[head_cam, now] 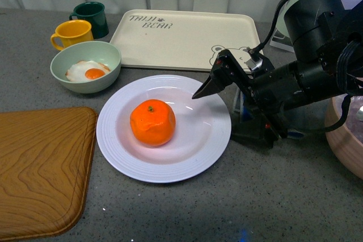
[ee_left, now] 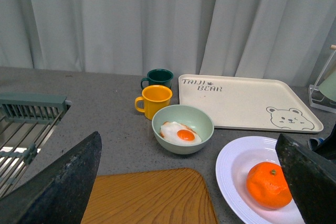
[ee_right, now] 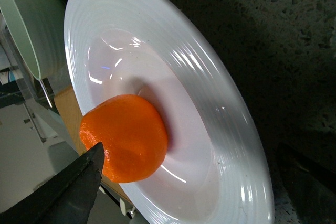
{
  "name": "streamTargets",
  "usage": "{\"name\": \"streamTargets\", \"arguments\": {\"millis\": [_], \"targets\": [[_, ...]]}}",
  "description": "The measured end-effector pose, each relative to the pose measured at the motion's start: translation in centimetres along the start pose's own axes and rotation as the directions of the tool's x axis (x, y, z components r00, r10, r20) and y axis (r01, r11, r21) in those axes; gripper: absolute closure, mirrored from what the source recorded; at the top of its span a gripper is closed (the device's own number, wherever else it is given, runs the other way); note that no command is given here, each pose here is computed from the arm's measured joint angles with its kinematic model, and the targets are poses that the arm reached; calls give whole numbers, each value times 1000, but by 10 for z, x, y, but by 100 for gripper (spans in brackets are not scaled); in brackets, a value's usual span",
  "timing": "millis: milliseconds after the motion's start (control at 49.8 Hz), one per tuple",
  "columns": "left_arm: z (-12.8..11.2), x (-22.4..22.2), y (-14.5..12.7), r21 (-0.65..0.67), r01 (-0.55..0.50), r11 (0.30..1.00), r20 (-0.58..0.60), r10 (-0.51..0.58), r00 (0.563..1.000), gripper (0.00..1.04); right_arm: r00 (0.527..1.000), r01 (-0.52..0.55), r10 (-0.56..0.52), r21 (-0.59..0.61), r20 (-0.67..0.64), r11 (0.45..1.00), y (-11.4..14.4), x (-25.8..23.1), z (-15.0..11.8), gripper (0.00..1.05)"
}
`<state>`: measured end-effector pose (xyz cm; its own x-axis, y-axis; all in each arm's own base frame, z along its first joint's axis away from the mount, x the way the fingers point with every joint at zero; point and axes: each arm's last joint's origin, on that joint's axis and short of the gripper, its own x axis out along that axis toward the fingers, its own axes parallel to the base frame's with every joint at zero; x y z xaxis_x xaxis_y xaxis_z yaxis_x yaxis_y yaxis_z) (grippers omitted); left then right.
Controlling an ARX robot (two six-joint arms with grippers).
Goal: Place orange and plate with both arms
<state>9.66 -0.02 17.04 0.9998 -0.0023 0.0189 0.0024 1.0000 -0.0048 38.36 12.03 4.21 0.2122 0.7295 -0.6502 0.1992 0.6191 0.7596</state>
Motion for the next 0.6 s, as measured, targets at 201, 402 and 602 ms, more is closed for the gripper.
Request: {"name": "streamTargets", "arguments": {"millis": [201,402,602], "targets": [[0,0,0,0,0,1000,0,0,1000,7,1000,-1,2,44,-10,999,-3,7,-2,9],[0,0,0,0,0,1000,0,0,1000,7,999,37,-35,61,-28,997,-5,13,-3,38],[0,0,0,0,0,1000,0,0,1000,7,996,83,-82,63,-27,994,-6,13,-2,76]]}}
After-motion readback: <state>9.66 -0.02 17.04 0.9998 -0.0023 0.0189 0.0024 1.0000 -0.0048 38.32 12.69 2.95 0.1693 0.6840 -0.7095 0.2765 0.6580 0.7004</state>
